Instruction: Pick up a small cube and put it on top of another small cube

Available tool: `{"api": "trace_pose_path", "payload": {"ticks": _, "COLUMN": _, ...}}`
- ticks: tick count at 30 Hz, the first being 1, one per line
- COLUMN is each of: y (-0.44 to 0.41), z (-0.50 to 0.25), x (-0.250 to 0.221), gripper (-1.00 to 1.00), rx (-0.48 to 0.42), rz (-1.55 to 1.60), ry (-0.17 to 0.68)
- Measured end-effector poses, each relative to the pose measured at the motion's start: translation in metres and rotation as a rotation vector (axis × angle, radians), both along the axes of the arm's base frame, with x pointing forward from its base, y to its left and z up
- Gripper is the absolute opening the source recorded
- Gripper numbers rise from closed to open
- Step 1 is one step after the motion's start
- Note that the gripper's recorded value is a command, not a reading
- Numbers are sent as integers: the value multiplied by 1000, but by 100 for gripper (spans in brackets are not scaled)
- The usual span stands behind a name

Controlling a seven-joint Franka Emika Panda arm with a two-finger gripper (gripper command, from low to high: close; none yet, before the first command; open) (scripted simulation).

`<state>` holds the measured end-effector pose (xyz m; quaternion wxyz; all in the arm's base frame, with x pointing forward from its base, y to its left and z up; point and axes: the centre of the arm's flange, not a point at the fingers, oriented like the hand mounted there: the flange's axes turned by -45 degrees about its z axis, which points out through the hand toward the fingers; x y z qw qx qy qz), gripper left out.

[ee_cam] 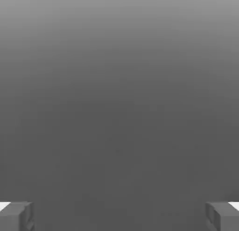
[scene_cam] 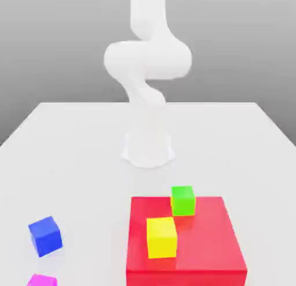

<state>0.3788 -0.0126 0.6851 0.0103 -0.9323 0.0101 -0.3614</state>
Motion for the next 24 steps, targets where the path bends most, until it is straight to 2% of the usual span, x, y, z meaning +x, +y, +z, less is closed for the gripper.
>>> {"api": "trace_pose_path", "payload": {"ticks": 12, "y": -66, "z": -161, "x": 123, "gripper": 0, "rx": 62, "rz": -34, "ry": 284}}
{"api": "trace_pose_path", "payload": {"ticks": 18, "y": -104, "z": -258, "x": 155, "gripper": 0, "rx": 77, "rz": -71, "ry": 421}}
{"api": "trace_pose_path", "payload": {"ticks": 24, "y": -140, "z": -359, "x": 166, "gripper": 0, "rx": 76, "rz": -109, "ry": 557}}
